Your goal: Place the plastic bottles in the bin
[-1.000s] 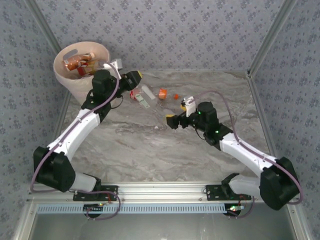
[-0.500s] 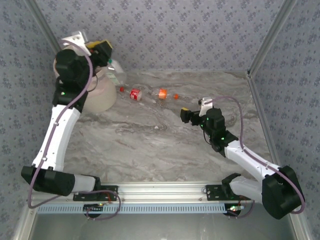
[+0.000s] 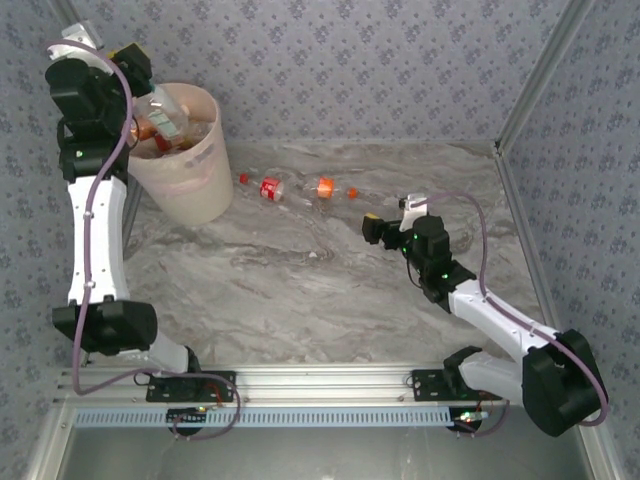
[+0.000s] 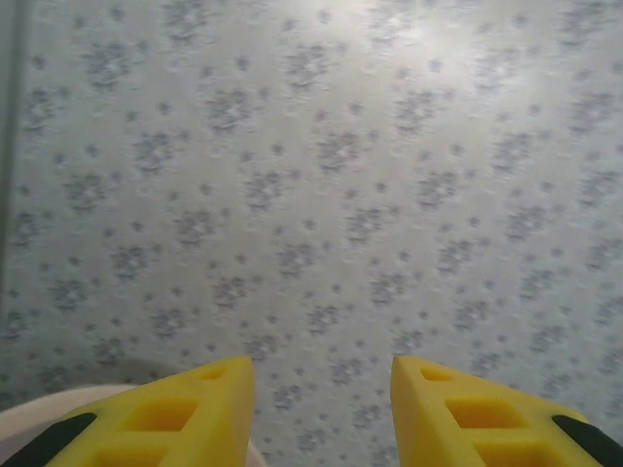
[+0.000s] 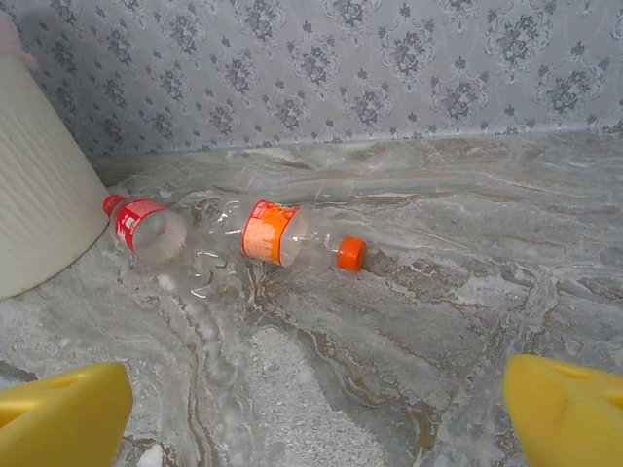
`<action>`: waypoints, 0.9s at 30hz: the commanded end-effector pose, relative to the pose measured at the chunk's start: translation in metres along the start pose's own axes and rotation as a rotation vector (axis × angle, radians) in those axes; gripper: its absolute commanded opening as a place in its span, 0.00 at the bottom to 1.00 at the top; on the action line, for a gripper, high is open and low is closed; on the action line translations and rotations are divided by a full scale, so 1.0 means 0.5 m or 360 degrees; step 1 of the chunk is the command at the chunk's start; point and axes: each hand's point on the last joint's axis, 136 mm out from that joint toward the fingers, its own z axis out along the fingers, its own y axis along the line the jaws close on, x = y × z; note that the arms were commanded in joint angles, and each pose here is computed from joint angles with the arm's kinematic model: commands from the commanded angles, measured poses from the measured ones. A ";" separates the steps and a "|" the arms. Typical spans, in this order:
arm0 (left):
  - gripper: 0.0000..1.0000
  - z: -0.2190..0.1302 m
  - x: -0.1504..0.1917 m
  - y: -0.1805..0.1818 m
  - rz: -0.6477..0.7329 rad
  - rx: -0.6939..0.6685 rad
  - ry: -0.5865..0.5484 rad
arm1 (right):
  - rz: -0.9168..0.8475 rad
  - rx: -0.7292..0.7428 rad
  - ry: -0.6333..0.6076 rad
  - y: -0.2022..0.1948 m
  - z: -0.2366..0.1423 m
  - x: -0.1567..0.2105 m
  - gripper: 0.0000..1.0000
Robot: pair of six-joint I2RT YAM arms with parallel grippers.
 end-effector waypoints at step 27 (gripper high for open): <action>0.98 -0.037 0.120 0.282 -0.0272 -0.0828 0.0317 | 0.0039 0.0090 0.0119 -0.022 0.026 0.031 1.00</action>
